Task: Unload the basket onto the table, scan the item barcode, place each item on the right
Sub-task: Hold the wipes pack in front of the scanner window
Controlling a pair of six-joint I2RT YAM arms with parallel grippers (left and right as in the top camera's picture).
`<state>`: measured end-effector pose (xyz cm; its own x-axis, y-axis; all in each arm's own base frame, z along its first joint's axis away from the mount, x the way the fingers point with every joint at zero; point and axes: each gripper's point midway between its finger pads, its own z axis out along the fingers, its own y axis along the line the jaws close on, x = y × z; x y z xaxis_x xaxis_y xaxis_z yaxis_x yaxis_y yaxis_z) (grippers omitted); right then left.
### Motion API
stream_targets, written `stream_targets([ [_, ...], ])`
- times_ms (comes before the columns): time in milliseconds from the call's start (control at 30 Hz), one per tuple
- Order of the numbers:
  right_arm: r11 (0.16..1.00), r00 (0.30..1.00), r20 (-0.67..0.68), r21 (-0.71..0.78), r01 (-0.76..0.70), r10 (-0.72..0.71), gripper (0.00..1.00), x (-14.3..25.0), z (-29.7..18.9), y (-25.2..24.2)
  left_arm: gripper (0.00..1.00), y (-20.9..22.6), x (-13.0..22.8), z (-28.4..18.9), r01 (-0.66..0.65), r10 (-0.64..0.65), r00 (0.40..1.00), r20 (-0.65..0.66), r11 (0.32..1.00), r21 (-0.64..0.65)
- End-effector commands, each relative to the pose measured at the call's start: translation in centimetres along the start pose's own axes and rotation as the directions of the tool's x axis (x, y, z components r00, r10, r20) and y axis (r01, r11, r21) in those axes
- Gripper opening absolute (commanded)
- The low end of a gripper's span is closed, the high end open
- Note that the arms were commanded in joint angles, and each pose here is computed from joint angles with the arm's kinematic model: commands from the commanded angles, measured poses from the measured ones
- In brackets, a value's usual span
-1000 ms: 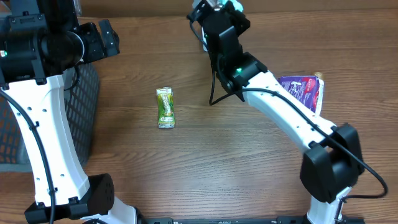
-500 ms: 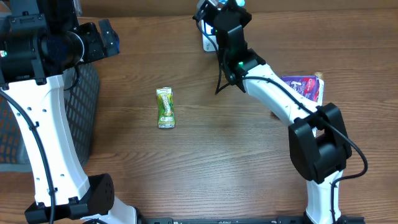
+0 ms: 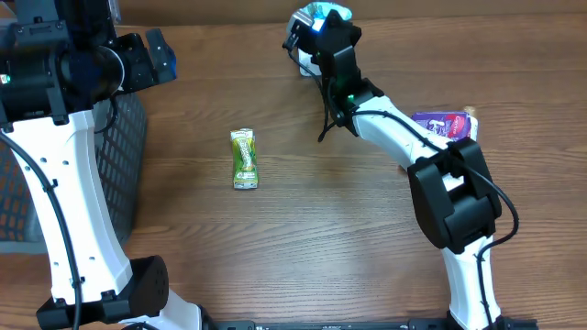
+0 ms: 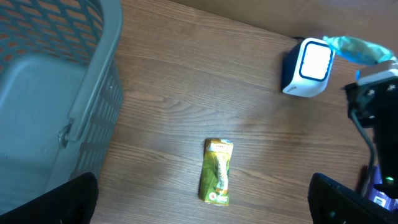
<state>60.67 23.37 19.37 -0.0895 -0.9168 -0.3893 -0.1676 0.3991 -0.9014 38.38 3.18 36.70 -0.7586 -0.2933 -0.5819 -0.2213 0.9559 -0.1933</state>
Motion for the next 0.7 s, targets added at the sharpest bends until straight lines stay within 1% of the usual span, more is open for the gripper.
stream_targets([
  [0, 0.999, 1.0, 0.021, 0.033, -0.01, 0.01, 0.04, -0.3, 0.63, -0.79, 0.99, -0.17, -0.38, -0.22, -0.021, 0.021, 1.0, 0.015, 1.0, 0.006],
  [100, 1.0, 1.0, 0.029, 0.028, 0.009, -0.01, 0.04, -0.12, 0.96, -0.46, 1.0, -0.17, -0.38, -0.22, -0.021, 0.021, 1.0, 0.015, 1.0, 0.006],
  [400, 0.997, 0.999, 0.048, 0.07, -0.017, 0.013, 0.04, -0.29, 1.18, -1.33, 1.0, -0.19, -0.37, -0.22, -0.022, 0.022, 1.0, 0.015, 1.0, 0.007],
  [667, 0.998, 0.999, 0.052, 0.057, -0.014, 0.011, 0.04, 0.17, 1.49, -1.31, 1.0, -0.17, -0.38, -0.22, -0.021, 0.021, 1.0, 0.015, 1.0, 0.006],
])
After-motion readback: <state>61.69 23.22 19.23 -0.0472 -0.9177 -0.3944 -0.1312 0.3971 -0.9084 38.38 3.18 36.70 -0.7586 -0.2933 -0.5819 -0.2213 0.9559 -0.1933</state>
